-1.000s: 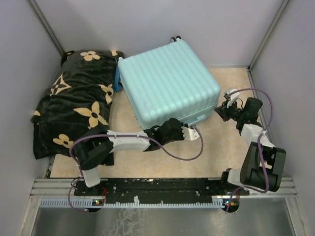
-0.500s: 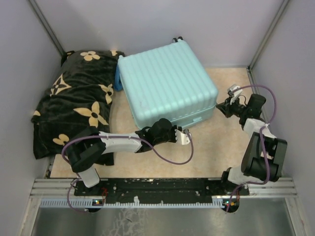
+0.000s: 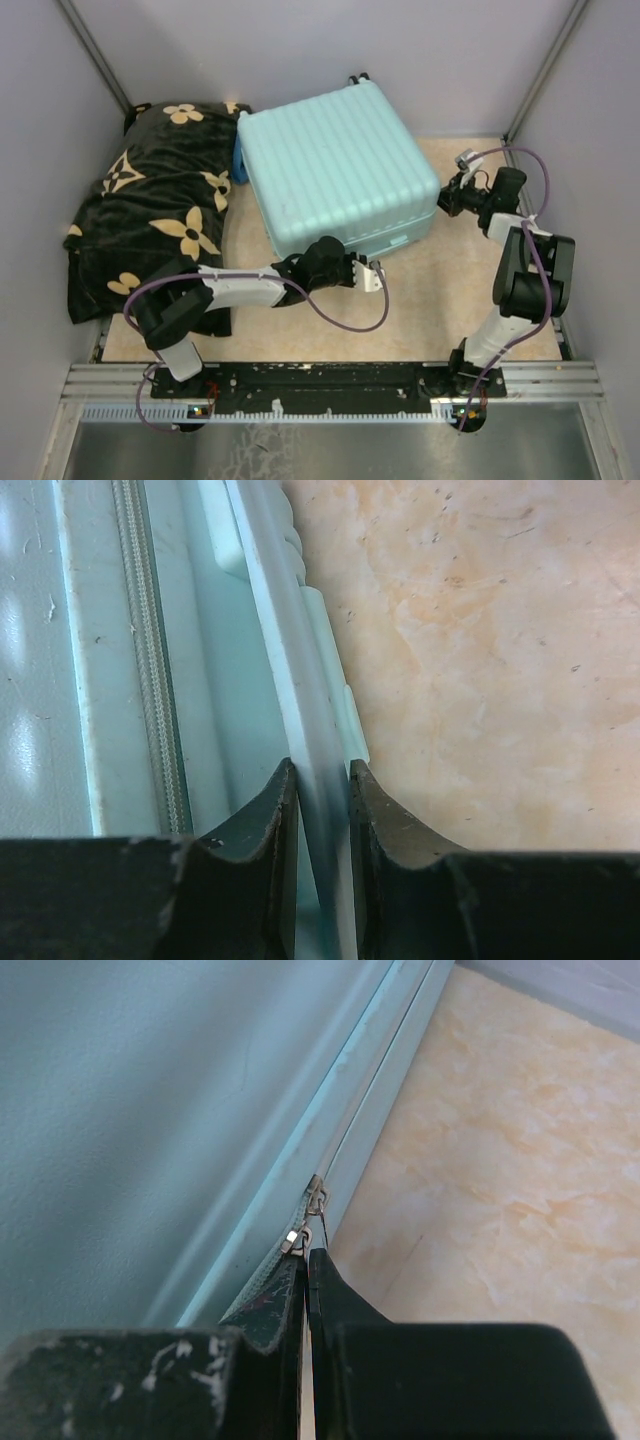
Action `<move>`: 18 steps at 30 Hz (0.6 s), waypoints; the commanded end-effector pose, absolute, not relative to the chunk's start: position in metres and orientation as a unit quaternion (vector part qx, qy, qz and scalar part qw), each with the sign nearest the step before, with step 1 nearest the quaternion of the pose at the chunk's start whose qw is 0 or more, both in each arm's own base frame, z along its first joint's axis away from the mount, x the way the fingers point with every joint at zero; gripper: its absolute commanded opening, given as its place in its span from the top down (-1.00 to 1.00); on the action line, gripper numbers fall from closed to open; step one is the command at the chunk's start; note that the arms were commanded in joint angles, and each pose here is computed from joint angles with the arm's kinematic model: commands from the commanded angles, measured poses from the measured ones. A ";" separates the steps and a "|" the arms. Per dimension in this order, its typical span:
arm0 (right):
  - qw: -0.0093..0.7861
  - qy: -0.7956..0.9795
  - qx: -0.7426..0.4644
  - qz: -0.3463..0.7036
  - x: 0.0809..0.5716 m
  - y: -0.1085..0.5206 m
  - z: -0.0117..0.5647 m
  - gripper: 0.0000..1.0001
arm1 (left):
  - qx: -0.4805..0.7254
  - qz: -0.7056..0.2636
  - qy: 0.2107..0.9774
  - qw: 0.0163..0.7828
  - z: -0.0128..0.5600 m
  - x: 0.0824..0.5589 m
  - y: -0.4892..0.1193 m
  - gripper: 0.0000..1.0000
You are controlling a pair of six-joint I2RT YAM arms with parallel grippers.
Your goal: Pack the luggage
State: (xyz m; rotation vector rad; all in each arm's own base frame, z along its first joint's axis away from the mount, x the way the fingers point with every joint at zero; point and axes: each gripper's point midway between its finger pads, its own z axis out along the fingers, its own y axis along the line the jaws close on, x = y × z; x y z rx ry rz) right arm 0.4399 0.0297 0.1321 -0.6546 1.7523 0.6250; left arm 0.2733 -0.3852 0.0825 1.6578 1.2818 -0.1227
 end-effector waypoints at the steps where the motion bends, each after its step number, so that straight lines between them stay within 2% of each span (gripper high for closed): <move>1: 0.656 0.671 -0.298 0.177 0.492 0.034 0.197 1.00 | 0.727 0.045 0.631 0.268 -0.021 0.267 -0.260 0.53; 4: 0.647 0.674 -0.298 0.194 0.487 0.042 0.195 0.94 | 0.709 0.035 0.635 0.306 0.002 0.277 -0.274 0.48; 7: 0.637 0.682 -0.301 0.195 0.480 0.042 0.194 0.80 | 0.689 0.005 0.631 0.357 0.043 0.283 -0.298 0.23; 10: 0.631 0.690 -0.295 0.197 0.471 0.037 0.196 0.51 | 0.675 -0.031 0.617 0.403 0.086 0.281 -0.320 -0.04; 13: 0.637 0.689 -0.290 0.189 0.461 0.030 0.210 0.19 | 0.659 -0.078 0.594 0.454 0.132 0.273 -0.337 -0.41; 18: 0.637 0.697 -0.276 0.178 0.453 0.016 0.215 -0.30 | 0.662 -0.186 0.509 0.518 0.199 0.234 -0.358 -0.89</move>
